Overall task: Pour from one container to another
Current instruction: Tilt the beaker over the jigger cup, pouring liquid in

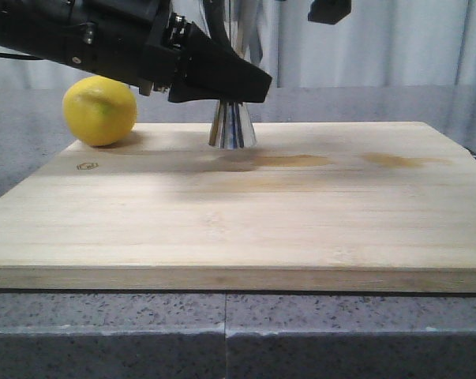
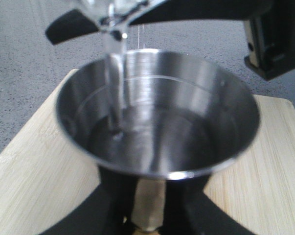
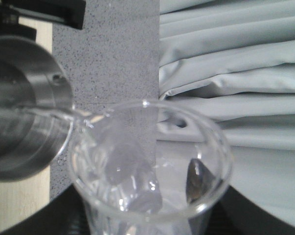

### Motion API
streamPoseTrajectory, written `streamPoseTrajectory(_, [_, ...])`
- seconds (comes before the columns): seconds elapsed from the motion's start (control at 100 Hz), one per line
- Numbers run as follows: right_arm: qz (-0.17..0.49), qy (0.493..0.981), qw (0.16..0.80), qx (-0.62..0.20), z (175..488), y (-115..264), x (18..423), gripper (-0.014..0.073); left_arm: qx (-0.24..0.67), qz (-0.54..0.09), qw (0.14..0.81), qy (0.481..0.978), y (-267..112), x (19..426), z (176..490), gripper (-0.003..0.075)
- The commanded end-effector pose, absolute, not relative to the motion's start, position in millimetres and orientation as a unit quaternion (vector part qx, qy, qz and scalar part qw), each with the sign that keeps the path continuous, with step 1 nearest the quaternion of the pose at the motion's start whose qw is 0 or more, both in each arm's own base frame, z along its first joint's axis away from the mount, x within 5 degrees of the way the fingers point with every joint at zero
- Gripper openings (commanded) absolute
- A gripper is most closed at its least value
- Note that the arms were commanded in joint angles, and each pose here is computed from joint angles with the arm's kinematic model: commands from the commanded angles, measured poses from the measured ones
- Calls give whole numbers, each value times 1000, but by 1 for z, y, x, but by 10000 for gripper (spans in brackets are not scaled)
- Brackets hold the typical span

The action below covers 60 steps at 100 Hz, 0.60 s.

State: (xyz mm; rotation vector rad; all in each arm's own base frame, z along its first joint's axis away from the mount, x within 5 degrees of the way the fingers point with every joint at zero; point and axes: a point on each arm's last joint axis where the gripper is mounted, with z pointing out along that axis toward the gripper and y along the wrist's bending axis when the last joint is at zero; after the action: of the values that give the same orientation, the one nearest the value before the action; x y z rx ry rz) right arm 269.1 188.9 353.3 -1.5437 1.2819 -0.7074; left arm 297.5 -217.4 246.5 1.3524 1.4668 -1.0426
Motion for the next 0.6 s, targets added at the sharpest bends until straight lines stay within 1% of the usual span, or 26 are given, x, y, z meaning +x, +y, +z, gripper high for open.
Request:
streamPoseTrajectory(0.0, [-304, 491, 525, -626, 379, 188, 264, 280, 525, -442, 469, 555, -216, 294, 280, 93])
streamPoseTrajectory(0.37, [-307, 489, 523, -627, 379, 188, 264, 280, 525, -442, 469, 555, -216, 294, 280, 93])
streamPoseTrajectory(0.52, [-278, 522, 525, -612, 376, 188, 263, 280, 525, -442, 469, 555, -216, 294, 280, 93])
streamPoseTrajectory(0.59, [-265, 549, 526, -593, 375, 185, 264, 280, 525, -442, 469, 555, -216, 294, 280, 93])
